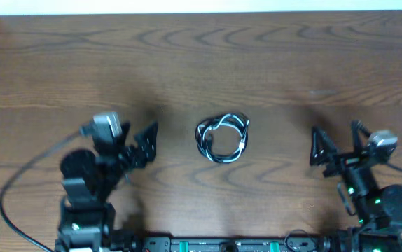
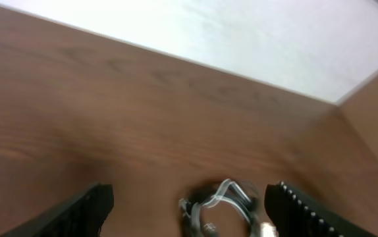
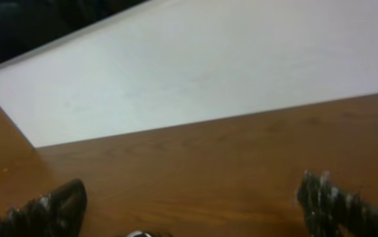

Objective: Untangle cables

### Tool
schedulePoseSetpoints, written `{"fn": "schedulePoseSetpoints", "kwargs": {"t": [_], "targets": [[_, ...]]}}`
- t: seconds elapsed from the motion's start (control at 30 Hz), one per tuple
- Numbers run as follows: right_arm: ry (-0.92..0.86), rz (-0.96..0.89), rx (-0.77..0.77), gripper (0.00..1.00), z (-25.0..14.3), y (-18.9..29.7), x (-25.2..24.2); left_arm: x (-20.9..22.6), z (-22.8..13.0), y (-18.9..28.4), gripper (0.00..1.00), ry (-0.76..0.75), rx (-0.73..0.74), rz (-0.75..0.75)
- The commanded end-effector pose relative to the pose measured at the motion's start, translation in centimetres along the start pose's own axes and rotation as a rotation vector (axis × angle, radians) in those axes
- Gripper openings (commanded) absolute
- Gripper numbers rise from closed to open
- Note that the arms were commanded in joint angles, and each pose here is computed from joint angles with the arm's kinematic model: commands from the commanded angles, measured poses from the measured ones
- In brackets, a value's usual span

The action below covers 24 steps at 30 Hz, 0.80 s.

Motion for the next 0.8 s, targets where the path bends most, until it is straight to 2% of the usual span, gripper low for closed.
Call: {"fn": "schedulePoseSetpoints", "kwargs": {"t": [0.0, 0.13, 0.23, 0.33, 0.37, 0.4, 0.47, 0.63, 0.77], "targets": [[-0.029, 0.078, 0.142, 0.99, 3.5, -2.0, 1.9, -3.6, 4.1, 0.0, 0.79, 0.002, 0.049, -0.175], [-0.132, 0.199, 0.370, 0.99, 4.5, -5.6, 3.1, -5.5, 6.2, -0.2, 0.79, -0.006, 0.077, -0.290], [-0.205, 0.245, 0.473, 0.99, 3.4, -7.3, 2.8, -5.6, 6.2, -0.3, 0.79, 0.030, 0.087, -0.300], [-0.236, 0.305, 0.563, 0.99, 1.3, -8.9, 2.4, -6.4, 5.9, -0.2, 0.80, 0.035, 0.121, -0.373], [-0.193, 0.326, 0.600, 0.90, 0.1, -9.5, 2.3, -6.3, 5.2, -0.6, 0.77, 0.054, 0.158, -0.376], [-0.173, 0.340, 0.621, 0.88, -0.6, -9.8, 2.5, -6.3, 4.7, -1.0, 0.75, 0.066, 0.188, -0.376], [-0.134, 0.340, 0.668, 0.99, -2.2, -10.6, 2.9, -6.0, 3.0, -2.1, 0.70, 0.094, 0.276, -0.348], [0.029, 0.190, 0.724, 0.99, -5.1, -12.2, 3.5, -5.4, -3.5, -5.2, 0.65, 0.070, 0.555, -0.150], [0.131, 0.035, 0.727, 0.99, -5.8, -12.5, 2.9, -6.2, -8.1, -6.9, 0.64, -0.060, 0.703, -0.018]]}}
Point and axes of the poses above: each gripper's point midway between its finger pads, its own y axis back along the fingers, its own x axis along the line the jaws close on, z = x × y, the point moved 5 cm from there along y, back along the fingers, and after that the axes turned 1 degree about -y, right-handed, at the moved point
